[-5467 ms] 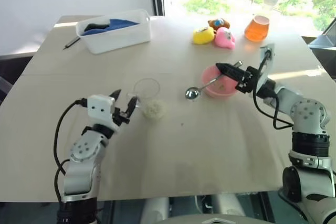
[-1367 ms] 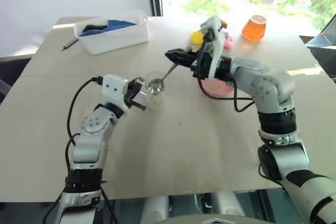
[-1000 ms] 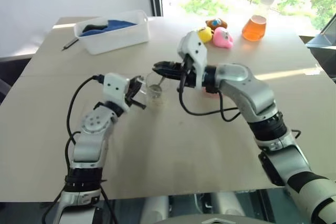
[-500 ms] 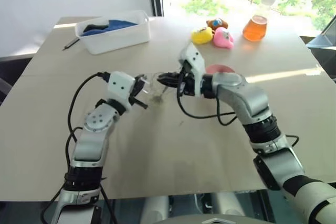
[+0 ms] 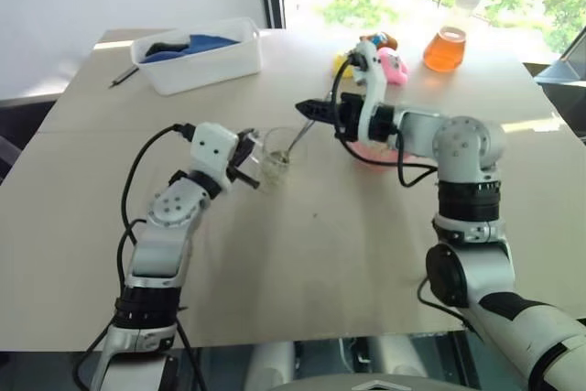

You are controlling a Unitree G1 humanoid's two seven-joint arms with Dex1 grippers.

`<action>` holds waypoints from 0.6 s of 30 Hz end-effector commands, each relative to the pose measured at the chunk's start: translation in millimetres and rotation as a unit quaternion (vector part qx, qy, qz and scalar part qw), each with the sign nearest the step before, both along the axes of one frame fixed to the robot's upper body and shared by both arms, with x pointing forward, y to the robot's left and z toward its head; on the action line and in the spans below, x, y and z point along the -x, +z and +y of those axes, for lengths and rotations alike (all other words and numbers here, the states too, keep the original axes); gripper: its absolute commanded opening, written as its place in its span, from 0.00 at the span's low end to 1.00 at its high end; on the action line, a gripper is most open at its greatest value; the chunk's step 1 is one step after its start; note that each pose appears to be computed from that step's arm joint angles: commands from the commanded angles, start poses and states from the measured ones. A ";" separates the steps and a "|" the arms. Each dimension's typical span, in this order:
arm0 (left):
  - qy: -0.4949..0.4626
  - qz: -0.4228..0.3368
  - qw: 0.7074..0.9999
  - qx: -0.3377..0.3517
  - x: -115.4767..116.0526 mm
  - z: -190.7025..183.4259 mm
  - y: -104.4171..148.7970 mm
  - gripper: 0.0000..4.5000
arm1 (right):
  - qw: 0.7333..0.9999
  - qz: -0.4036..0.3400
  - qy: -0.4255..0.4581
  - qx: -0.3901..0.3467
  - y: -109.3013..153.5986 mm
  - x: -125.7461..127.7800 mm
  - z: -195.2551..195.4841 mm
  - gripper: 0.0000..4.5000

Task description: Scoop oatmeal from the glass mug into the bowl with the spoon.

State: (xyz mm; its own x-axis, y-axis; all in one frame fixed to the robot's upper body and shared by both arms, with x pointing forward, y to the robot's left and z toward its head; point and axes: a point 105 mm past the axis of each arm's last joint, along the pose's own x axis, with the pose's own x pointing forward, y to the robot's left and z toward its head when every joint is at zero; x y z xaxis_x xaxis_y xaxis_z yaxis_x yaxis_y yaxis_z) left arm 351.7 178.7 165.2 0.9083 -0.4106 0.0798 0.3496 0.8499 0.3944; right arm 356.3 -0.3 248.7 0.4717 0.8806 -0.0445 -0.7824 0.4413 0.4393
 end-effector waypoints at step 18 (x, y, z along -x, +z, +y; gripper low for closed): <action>-0.026 -0.004 0.995 0.099 -22.8 -38.6 -3.8 0.01 | 0.998 0.040 -0.036 -0.032 28.9 -7.4 -32.3 0.00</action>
State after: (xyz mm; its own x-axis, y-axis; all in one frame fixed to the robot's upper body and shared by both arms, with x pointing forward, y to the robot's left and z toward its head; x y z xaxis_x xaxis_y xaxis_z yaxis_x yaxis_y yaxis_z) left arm 373.7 148.0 154.2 0.8995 -0.4135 0.1412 0.3821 0.9012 0.2044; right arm 369.0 -35.3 256.0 0.5525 0.8285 -0.0914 -0.6720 0.5076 0.5392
